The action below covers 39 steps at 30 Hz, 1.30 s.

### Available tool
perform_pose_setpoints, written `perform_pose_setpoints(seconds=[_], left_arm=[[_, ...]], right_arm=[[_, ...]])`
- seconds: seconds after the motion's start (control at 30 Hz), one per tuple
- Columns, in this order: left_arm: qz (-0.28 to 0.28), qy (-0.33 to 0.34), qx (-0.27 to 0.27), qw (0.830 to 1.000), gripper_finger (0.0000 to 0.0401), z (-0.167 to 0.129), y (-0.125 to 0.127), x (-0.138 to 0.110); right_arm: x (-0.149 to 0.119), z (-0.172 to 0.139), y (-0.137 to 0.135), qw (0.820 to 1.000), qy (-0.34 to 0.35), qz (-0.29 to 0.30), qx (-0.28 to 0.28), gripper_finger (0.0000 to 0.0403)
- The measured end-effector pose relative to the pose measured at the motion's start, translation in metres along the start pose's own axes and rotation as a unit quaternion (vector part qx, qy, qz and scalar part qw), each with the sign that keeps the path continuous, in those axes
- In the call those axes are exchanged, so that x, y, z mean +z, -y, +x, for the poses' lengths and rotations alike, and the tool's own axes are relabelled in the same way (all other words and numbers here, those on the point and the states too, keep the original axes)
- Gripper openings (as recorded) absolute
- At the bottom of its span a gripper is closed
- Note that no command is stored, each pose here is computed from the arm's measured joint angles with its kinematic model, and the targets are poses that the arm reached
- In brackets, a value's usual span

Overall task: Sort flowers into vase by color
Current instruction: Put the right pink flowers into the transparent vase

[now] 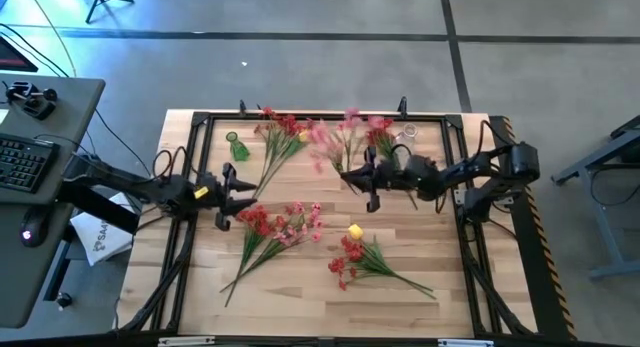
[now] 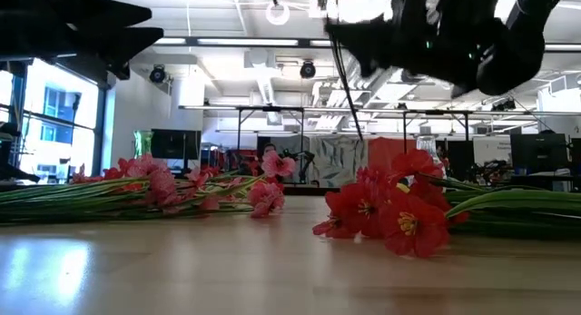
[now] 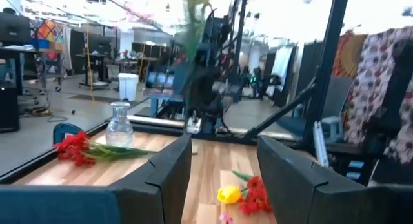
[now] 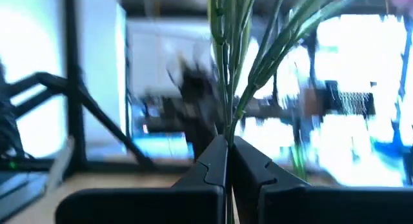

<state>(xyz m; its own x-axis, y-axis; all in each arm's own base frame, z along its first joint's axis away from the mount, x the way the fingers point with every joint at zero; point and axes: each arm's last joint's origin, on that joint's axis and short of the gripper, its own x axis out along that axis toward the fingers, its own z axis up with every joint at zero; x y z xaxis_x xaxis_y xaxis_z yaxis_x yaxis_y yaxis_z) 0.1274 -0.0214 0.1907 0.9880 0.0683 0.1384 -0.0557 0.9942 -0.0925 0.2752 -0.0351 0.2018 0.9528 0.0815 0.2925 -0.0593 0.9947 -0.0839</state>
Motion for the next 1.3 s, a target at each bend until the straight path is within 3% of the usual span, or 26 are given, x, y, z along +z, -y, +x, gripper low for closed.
perform_pose_setpoints(seconds=[0.13,0.33,0.67,0.87,1.07,1.2,1.3], left_arm=[[0.042,-0.031,0.002,0.999,0.0163,0.023,0.008,0.011],[0.11,-0.087,0.003,0.99,0.0163,0.074,0.023,0.019],[0.209,-0.12,0.028,0.97,0.0168,0.156,0.021,0.014],[0.194,-0.103,-0.015,0.975,0.0189,0.185,0.013,0.011],[0.188,-0.114,-0.012,0.975,0.0192,0.198,0.01,0.0],[0.187,-0.109,-0.007,0.976,0.0172,0.2,0.01,-0.001],[0.184,-0.109,-0.007,0.977,0.0136,0.2,0.01,-0.001]], right_arm=[[0.021,0.019,-0.005,0.995,0.063,-0.044,0.058,0.0001],[0.035,0.042,-0.013,0.986,0.101,-0.064,0.115,0.0],[0.019,0.051,-0.03,0.987,0.113,-0.065,0.098,0.0],[0.001,0.052,-0.034,0.989,0.096,-0.07,0.082,0.0],[-0.002,0.053,-0.035,0.99,0.092,-0.075,0.083,0.0],[-0.002,0.053,-0.037,0.989,0.093,-0.08,0.086,0.0],[-0.002,0.053,-0.037,0.989,0.093,-0.08,0.087,0.0]])
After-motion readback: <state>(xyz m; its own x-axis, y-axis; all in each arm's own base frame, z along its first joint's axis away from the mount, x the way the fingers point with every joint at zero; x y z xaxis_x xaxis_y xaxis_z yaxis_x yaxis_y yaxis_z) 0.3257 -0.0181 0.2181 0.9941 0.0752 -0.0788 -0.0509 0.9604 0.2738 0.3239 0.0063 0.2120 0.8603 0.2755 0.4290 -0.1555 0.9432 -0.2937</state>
